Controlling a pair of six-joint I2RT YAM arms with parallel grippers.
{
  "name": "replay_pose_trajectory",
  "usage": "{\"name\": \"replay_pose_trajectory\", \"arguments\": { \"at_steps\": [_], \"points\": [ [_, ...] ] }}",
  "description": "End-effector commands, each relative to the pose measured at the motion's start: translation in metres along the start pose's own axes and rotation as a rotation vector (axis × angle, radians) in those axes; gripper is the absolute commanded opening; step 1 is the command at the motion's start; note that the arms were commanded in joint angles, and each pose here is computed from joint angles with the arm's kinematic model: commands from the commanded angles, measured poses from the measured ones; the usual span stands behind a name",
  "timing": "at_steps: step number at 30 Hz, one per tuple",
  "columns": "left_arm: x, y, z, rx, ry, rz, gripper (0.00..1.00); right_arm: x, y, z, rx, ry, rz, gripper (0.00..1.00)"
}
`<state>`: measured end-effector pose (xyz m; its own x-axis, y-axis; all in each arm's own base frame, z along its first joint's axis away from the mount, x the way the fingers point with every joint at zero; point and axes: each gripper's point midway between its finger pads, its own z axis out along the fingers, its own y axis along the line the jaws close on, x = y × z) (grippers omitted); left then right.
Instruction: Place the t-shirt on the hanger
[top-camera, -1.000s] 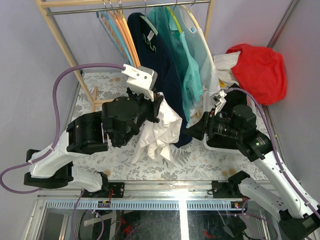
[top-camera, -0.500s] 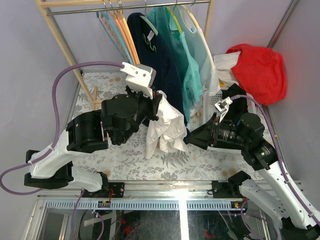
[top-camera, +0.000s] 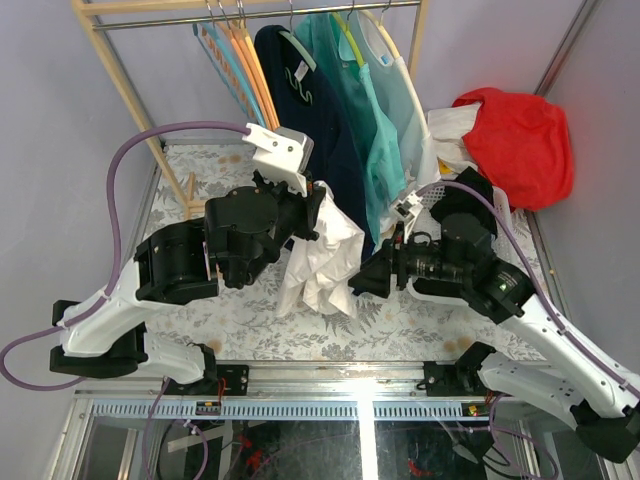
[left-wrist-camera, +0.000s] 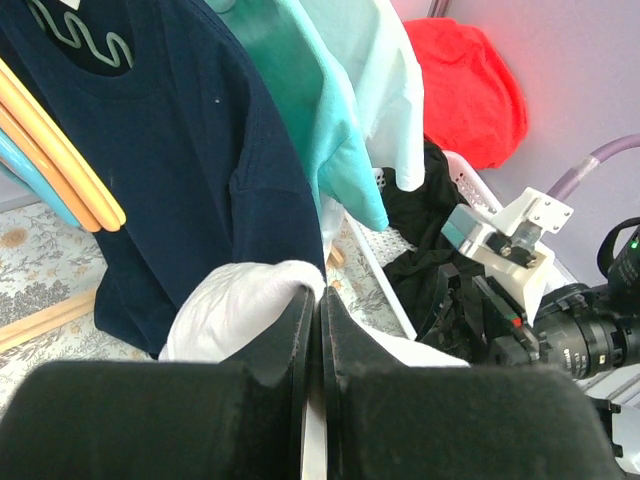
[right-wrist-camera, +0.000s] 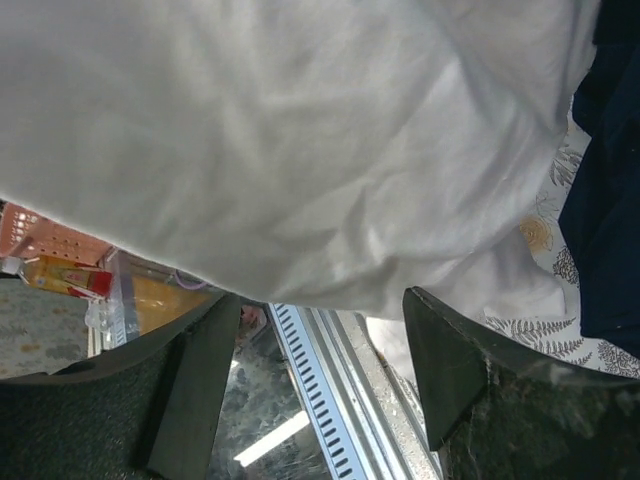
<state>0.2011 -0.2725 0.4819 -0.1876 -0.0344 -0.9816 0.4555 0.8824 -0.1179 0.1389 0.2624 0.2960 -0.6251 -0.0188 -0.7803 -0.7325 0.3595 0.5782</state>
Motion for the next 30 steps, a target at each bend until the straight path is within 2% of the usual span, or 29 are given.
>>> {"name": "replay_pose_trajectory", "arguments": {
  "at_steps": [1,7,12,16,24,26,30],
  "points": [
    [-0.019,0.004,-0.005,0.001,-0.058,-0.068,0.00,-0.018,0.013,0.011,0.025,-0.052,-0.097,0.72],
    [-0.015,0.008,-0.008,-0.001,-0.048,-0.072,0.00,-0.021,0.027,0.031,0.050,-0.067,-0.133,0.67],
    [-0.012,0.018,-0.018,-0.004,-0.044,-0.094,0.00,-0.029,0.012,0.036,0.179,-0.103,-0.137,0.46],
    [-0.008,0.027,-0.026,-0.012,-0.044,-0.111,0.00,-0.045,0.013,0.029,0.209,-0.167,-0.141,0.35],
    [-0.004,0.039,-0.035,-0.025,-0.041,-0.119,0.00,-0.054,0.028,0.031,0.144,-0.194,-0.138,0.13],
    [-0.002,0.042,-0.037,-0.029,-0.037,-0.120,0.00,-0.057,0.037,0.025,0.113,-0.201,-0.146,0.07],
    [0.010,0.047,-0.039,-0.042,-0.016,-0.122,0.00,-0.067,0.063,0.003,0.036,-0.225,-0.174,0.00]
  ]
}}
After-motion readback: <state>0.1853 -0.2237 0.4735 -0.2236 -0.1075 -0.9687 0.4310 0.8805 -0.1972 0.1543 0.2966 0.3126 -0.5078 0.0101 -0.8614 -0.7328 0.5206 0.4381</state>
